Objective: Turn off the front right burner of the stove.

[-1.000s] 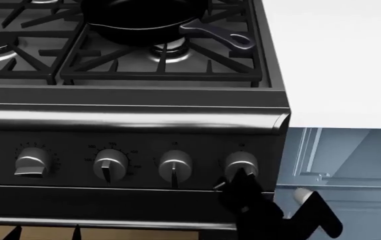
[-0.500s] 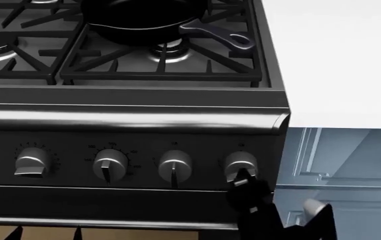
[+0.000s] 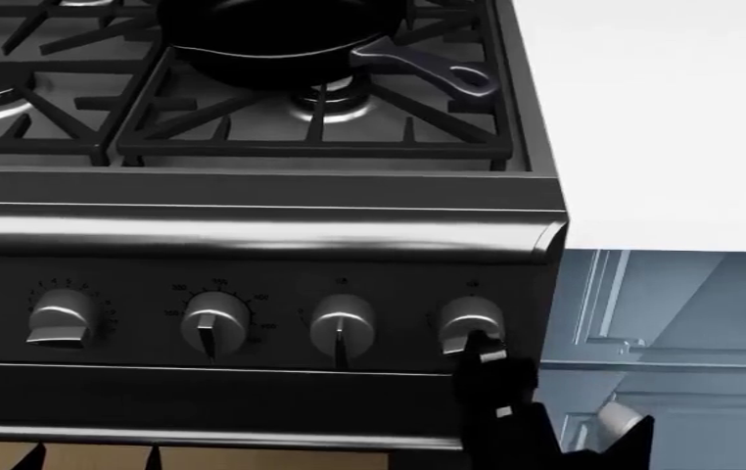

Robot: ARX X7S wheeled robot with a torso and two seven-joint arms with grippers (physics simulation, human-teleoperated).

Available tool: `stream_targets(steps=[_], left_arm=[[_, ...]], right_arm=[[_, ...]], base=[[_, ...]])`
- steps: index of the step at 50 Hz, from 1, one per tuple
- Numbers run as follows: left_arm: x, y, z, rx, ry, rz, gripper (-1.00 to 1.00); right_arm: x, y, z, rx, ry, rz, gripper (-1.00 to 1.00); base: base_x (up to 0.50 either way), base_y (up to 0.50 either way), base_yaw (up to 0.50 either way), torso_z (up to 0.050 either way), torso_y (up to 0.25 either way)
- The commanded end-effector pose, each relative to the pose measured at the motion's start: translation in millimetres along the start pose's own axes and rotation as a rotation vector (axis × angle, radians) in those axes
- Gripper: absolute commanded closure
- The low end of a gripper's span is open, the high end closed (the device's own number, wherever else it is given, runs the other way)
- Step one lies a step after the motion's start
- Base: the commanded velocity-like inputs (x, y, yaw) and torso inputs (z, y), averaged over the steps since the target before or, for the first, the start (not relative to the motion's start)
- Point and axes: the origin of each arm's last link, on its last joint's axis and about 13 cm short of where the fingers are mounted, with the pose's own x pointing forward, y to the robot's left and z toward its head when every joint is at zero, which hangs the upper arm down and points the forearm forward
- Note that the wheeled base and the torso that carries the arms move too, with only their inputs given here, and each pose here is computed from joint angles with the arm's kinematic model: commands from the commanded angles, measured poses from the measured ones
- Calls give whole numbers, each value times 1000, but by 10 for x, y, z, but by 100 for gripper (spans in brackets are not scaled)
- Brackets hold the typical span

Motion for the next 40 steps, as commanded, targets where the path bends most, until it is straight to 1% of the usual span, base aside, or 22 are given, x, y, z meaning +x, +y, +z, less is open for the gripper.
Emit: stream_targets(steps=[1,37,40], left_arm=[[-5,-4,-3,2,1,-3,-100],[-6,-5,-4,3,1,-3,-100],[-7,-4,-4,3,2,-3,-100]], right_arm=[[12,36,-55,87,32,44,100],[12,44,-50,91,40,54,100],[12,49,-52,106,32,53,100]], base=[[0,0,3,0,0],[0,0,1,0,0],[0,0,1,0,0]])
